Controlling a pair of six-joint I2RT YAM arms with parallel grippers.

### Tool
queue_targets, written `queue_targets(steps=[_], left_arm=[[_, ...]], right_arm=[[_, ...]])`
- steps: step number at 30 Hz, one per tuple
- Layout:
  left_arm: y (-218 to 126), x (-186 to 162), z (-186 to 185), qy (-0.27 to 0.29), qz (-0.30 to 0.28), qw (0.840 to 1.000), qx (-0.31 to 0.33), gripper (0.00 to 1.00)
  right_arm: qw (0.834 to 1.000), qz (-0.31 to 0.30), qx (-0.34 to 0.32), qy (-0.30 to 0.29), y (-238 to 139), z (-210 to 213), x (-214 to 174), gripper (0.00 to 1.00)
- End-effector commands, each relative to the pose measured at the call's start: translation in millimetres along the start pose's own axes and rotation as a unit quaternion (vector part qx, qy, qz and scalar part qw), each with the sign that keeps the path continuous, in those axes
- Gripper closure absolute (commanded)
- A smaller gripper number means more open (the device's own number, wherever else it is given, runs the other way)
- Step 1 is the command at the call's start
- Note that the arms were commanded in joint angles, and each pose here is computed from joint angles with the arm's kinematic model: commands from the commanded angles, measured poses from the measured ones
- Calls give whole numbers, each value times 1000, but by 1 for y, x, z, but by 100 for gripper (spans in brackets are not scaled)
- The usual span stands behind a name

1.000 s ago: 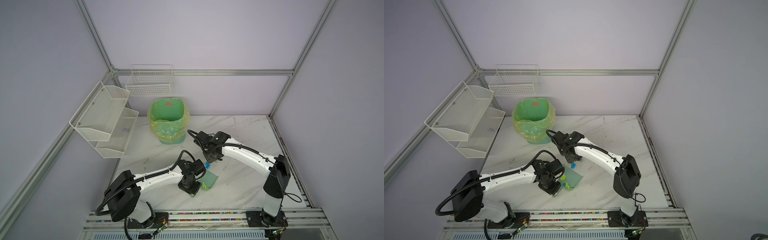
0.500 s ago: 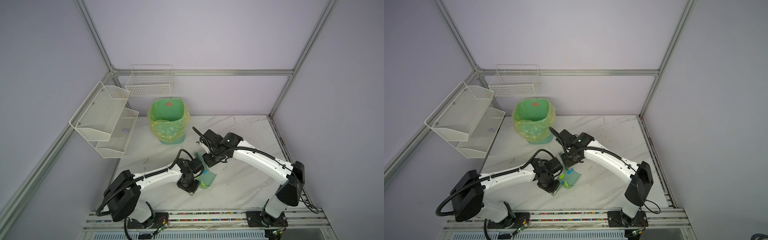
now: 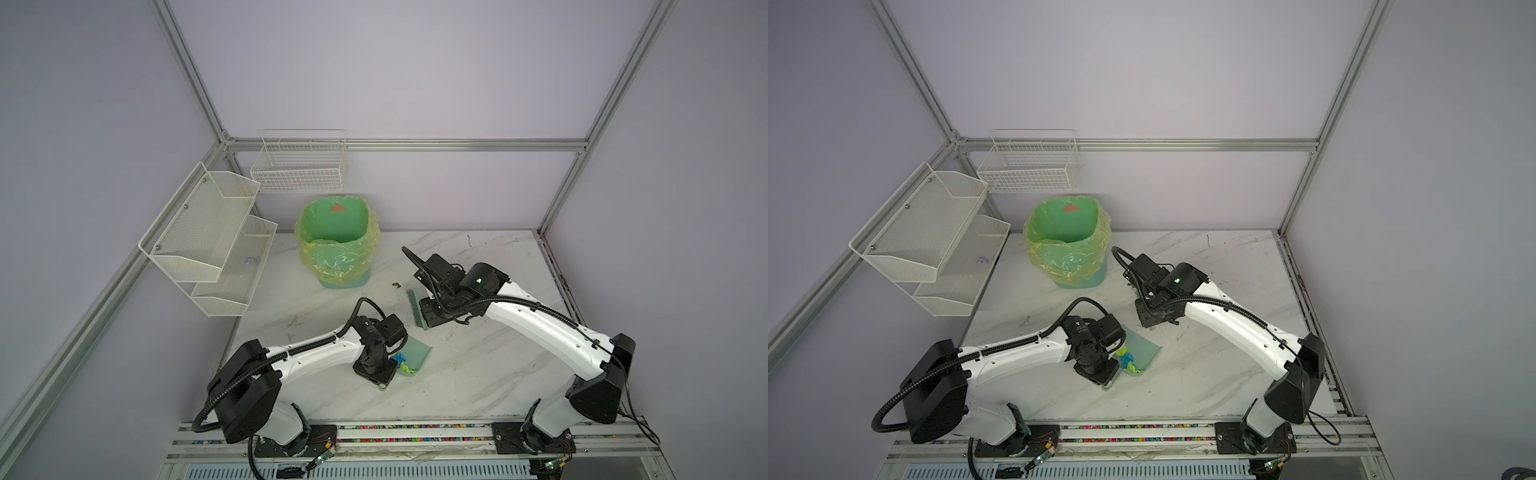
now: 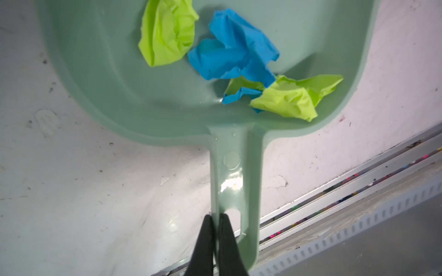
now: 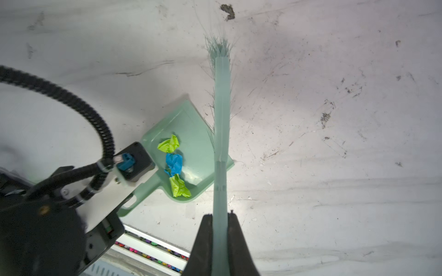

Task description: Sweep away the paper scraps from the table

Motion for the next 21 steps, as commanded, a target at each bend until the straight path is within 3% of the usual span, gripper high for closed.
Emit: queue_targets(steps=[1,13,16,21], left_arm=[[-19,6,4,-5,-43,999,20,100],[-52,31,0,2,-96,995,33,100],[-67,39,-6,-2,-116,993,10,100],[-96,50,-8,0,-137,990,15,100]], right_arm=[[998,-29,-48,25,-8,-21,3,100],[987,-86,-12,136,-3,-80,14,100],[985,-94,20,147,2,-80,11,100],[983,-99,3,155,9,-87,8,100]])
Point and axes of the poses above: each gripper's point midway between its finger pads, its own y axis out along the fingers, its own z axis along the line the jaws close on, x = y × z, the point moved 7 cm from there along -y, back along the fingers, and after that the axes turned 9 degrees about y, right-handed, at the moved point
